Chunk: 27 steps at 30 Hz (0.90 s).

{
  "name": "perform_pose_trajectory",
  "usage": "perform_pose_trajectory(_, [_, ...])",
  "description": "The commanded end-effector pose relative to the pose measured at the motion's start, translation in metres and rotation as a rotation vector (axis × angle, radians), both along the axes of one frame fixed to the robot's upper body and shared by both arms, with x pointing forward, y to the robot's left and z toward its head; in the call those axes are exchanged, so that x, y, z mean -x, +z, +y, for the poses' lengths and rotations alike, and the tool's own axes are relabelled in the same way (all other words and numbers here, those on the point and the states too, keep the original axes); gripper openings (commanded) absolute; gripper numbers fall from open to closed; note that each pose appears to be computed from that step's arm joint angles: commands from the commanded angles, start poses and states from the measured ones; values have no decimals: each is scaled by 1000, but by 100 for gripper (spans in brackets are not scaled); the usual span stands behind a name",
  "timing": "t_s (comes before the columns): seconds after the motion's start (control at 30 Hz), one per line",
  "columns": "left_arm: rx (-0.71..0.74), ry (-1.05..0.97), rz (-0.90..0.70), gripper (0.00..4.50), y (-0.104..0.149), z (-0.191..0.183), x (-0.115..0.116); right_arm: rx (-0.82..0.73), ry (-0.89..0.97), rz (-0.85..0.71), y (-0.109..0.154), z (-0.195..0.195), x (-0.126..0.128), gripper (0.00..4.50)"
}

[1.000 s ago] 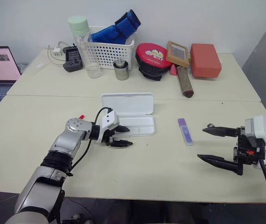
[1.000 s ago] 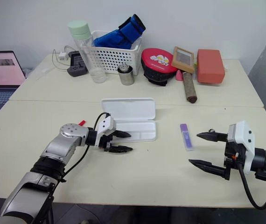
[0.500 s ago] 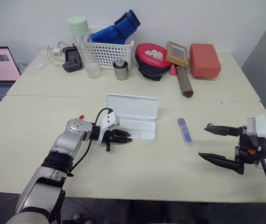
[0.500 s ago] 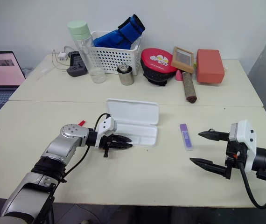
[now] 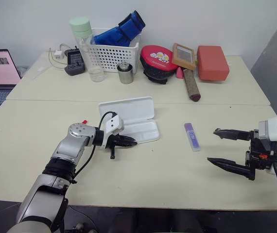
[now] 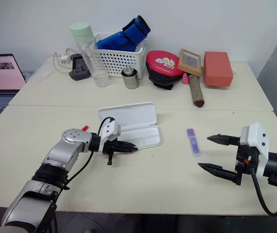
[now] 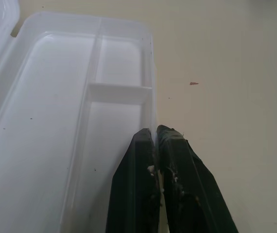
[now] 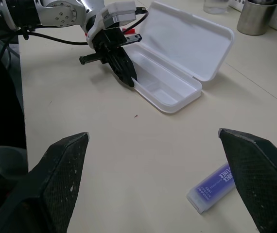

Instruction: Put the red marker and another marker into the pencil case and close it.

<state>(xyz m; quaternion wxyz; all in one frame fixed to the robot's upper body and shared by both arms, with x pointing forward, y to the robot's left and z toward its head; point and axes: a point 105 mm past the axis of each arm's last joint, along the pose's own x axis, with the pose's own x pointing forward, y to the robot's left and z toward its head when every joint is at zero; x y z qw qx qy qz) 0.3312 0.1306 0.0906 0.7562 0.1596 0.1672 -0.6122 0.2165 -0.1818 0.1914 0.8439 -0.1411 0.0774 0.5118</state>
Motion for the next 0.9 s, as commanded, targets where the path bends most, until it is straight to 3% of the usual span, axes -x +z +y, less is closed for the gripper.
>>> perform_pose_trajectory(0.03, [13,-32,-5,4,5,-5,7,1,18,-37,11,2,4,450])
perform_pose_trajectory(0.27, [8,-171,-41,4,18,-30,44,1,3,-39,12,1,8,450])
perform_pose_trajectory(0.47, [-12,-232,6,4,9,-40,82,8,24,-20,7,6,15,450])
perform_pose_trajectory(0.9, [-37,-256,61,4,-9,-48,99,37,50,15,0,6,21,450])
